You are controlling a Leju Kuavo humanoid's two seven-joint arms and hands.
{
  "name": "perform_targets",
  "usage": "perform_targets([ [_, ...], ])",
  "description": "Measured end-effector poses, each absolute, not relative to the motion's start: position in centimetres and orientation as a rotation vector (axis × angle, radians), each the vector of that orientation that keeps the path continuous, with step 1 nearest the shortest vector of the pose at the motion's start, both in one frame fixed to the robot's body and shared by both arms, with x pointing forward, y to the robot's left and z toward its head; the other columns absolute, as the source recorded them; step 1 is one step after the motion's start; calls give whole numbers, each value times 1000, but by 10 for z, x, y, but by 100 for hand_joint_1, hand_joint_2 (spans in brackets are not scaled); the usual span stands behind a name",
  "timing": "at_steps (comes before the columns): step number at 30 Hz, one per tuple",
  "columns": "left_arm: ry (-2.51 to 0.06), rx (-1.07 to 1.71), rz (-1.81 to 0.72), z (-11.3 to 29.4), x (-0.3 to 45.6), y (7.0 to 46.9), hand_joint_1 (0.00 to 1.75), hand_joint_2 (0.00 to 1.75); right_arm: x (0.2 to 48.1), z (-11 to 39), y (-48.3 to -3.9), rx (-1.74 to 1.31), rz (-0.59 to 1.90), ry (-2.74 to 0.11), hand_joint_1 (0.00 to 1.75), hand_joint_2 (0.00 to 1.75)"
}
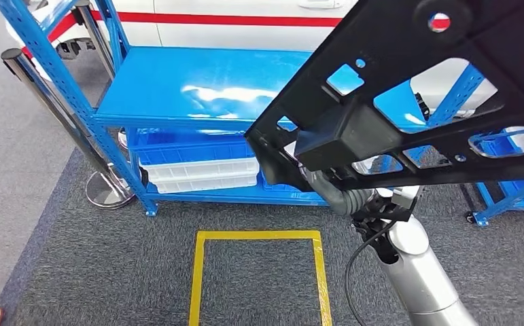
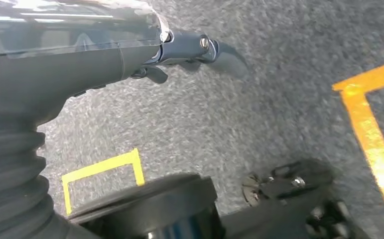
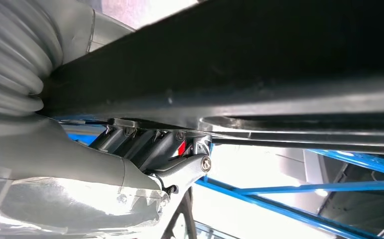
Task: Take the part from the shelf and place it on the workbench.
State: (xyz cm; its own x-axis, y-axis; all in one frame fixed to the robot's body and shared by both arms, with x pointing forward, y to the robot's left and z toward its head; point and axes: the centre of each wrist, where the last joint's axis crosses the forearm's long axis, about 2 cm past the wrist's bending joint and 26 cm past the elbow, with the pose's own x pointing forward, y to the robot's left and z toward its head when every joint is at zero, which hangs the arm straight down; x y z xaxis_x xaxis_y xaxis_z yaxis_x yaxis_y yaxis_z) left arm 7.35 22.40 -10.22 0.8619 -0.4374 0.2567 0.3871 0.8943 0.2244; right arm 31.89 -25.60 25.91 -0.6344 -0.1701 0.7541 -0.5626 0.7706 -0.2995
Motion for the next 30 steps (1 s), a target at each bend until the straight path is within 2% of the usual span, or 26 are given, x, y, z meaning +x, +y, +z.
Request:
perform_targets([
  [30, -327, 177, -438, -102, 74, 224, 0, 175, 306, 253, -262, 569, 666, -2219, 175, 175],
])
